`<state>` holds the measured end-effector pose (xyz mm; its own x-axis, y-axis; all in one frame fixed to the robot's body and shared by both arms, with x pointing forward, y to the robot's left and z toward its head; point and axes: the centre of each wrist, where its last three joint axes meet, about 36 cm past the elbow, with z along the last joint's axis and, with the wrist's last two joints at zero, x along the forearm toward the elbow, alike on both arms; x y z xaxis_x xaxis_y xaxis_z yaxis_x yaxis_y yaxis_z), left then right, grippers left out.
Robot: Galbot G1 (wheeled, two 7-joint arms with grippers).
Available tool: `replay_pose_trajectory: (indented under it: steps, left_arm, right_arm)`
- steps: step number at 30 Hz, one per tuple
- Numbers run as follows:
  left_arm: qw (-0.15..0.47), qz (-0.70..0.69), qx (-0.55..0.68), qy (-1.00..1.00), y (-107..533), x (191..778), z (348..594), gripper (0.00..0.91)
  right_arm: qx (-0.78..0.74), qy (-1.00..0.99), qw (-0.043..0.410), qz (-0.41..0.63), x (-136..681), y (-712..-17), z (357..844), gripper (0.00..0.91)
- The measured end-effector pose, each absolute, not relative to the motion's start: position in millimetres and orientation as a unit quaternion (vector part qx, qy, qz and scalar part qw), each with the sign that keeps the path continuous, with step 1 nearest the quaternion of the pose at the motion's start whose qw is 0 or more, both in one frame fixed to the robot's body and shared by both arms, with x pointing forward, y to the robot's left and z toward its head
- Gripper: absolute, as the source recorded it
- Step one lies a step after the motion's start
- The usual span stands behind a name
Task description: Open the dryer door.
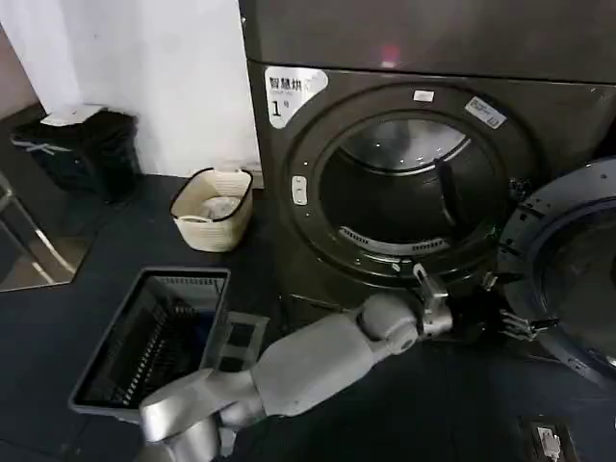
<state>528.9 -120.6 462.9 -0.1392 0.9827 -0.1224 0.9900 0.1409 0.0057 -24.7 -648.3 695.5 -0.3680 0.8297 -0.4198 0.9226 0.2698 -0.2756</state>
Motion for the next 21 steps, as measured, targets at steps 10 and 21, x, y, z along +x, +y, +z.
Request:
replay_pose_trajectory:
  steps: [10, 21]
  left_arm:
    - [0.108, -0.063, 0.675, 0.728, -134, 504, 485, 0.907]
    - [0.141, -0.054, 0.655, 0.741, -66, 520, 468, 0.907]
  right_arm:
    - [0.541, 0.796, 0.107, -0.250, -20, -651, 700, 0.907]
    - [0.531, 0.801, 0.109, -0.253, -9, -649, 700, 0.907]
